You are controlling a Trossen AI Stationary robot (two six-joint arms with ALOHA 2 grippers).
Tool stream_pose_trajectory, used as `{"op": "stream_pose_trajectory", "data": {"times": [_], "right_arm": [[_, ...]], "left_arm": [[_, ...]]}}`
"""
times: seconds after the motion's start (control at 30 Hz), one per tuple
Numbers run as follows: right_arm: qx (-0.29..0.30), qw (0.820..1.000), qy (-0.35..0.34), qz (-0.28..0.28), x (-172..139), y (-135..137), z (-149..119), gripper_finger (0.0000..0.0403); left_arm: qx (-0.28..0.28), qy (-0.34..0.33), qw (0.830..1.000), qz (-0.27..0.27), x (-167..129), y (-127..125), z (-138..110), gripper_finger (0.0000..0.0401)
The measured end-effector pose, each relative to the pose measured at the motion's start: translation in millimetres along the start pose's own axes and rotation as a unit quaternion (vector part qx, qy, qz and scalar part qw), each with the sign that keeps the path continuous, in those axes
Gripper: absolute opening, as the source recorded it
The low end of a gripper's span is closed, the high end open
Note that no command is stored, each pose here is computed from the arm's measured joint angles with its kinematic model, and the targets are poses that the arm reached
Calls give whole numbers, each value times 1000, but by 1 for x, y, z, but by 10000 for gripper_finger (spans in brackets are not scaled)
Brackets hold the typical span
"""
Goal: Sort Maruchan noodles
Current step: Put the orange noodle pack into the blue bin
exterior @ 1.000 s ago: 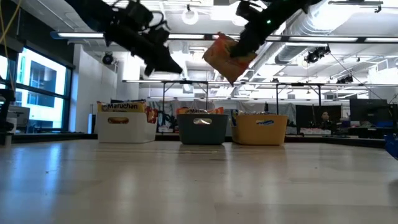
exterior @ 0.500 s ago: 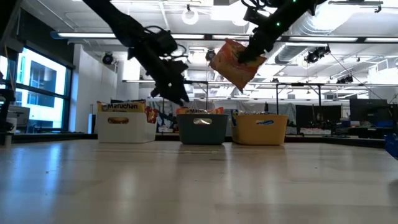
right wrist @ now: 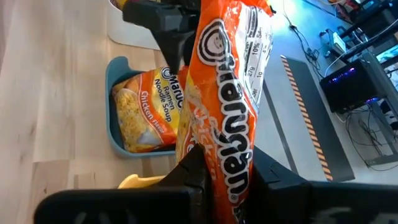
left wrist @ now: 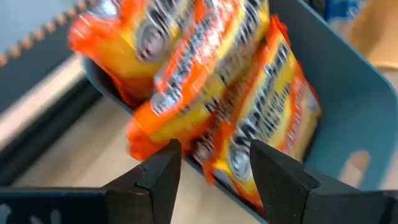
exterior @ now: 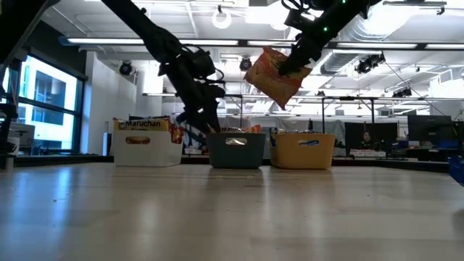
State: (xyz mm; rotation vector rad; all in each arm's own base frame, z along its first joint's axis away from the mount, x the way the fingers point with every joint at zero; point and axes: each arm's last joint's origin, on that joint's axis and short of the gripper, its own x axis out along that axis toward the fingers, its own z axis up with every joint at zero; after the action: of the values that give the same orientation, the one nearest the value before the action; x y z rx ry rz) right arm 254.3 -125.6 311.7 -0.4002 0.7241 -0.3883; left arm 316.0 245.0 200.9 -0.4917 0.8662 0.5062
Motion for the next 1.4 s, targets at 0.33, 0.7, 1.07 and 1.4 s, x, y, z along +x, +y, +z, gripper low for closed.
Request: {"op": "stream_pose_trajectory", "data": {"times": [0.33,0.7,1.07,1.4], "right_arm": [[0,1000,-2,6,0,0,0,32],[0,1000,-3,8,0,1,0,32],[0,1000,-5,14,0,1,0,32],[0,1000,1,22,0,2,-1,32]], "left_arm": [[-2,19,1000,-9,4,2,-4,179],[0,18,999,-40,5,0,-4,160],[10,21,999,-43,15,5,-5,125],[36,5,997,-66,11,12,-2,15]]}}
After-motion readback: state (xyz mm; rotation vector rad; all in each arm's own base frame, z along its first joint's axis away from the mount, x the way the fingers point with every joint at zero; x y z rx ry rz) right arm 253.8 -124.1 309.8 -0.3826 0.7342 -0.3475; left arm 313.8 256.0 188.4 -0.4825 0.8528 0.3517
